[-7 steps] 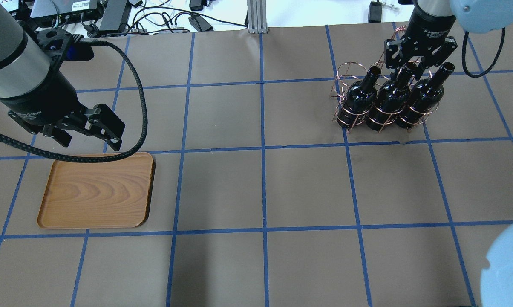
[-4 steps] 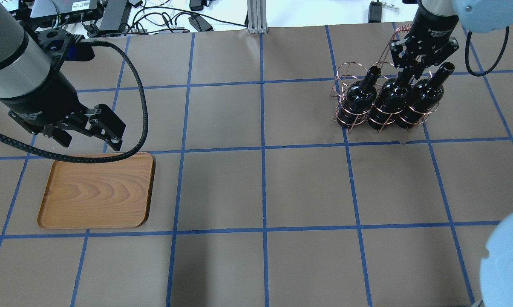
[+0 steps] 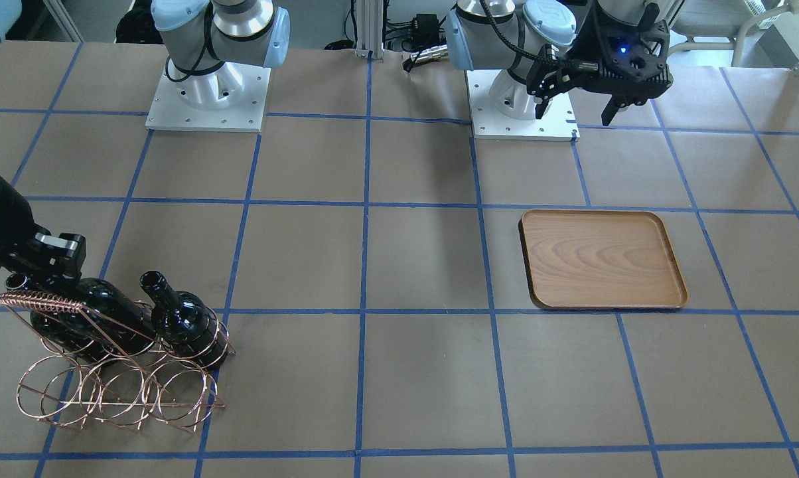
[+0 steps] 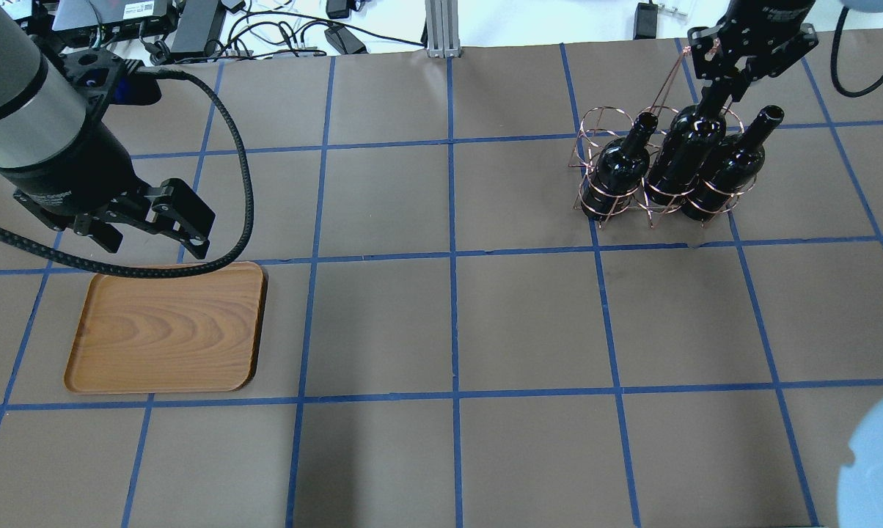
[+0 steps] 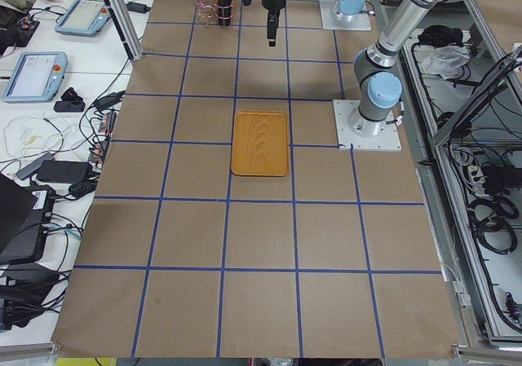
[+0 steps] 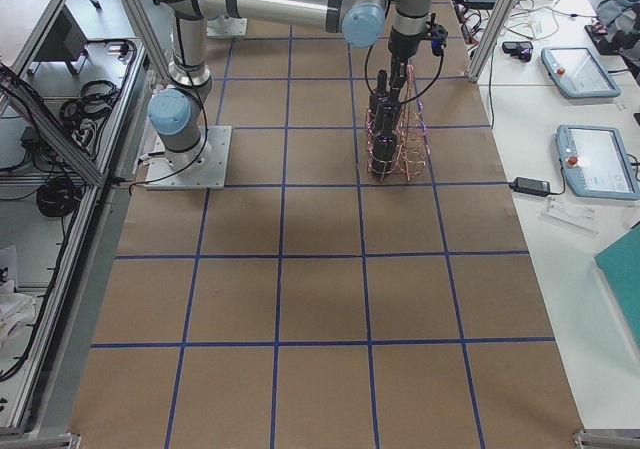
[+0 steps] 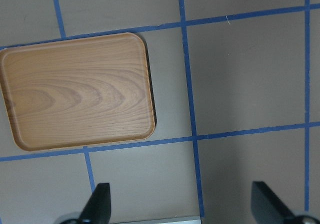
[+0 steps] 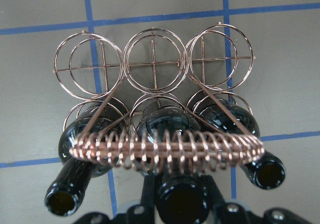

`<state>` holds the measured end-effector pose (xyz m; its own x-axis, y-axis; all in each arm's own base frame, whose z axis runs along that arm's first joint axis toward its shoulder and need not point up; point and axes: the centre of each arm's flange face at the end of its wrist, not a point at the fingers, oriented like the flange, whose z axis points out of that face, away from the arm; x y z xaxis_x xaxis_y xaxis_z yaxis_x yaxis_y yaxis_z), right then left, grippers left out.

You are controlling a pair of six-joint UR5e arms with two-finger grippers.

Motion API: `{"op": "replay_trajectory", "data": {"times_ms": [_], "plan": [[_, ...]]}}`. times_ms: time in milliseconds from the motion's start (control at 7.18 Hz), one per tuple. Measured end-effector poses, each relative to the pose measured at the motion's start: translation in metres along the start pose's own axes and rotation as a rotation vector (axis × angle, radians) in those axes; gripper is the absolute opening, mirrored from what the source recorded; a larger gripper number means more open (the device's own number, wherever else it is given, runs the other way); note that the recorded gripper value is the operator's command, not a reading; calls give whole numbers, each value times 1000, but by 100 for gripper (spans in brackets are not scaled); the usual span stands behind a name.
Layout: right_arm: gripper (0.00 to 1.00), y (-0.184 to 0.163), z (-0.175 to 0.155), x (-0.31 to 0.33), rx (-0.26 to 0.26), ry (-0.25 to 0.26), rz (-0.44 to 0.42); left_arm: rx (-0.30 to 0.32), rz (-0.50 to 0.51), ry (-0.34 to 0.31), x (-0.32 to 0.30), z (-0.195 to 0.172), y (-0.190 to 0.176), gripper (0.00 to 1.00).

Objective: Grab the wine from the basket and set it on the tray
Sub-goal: 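Grasp the dark wine bottle neck with the right gripper and lift it, then carry the bottle with the right gripper toward the tray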

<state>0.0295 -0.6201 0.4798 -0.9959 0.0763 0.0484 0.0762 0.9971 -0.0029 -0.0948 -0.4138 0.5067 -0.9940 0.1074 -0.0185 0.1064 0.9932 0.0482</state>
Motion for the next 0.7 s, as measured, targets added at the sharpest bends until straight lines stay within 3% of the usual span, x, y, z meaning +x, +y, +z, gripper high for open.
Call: {"op": "replay_trajectory", "data": {"times_ms": [279, 418, 697], "plan": [[30, 45, -64, -3, 6, 1, -1, 1, 0, 0, 0, 0, 0, 100], [28, 69, -78, -6, -22, -1, -1, 1, 0, 0, 0, 0, 0, 100], [28, 110, -68, -30, -105, -5, 17, 2, 2, 1, 0, -1, 0, 100]]}}
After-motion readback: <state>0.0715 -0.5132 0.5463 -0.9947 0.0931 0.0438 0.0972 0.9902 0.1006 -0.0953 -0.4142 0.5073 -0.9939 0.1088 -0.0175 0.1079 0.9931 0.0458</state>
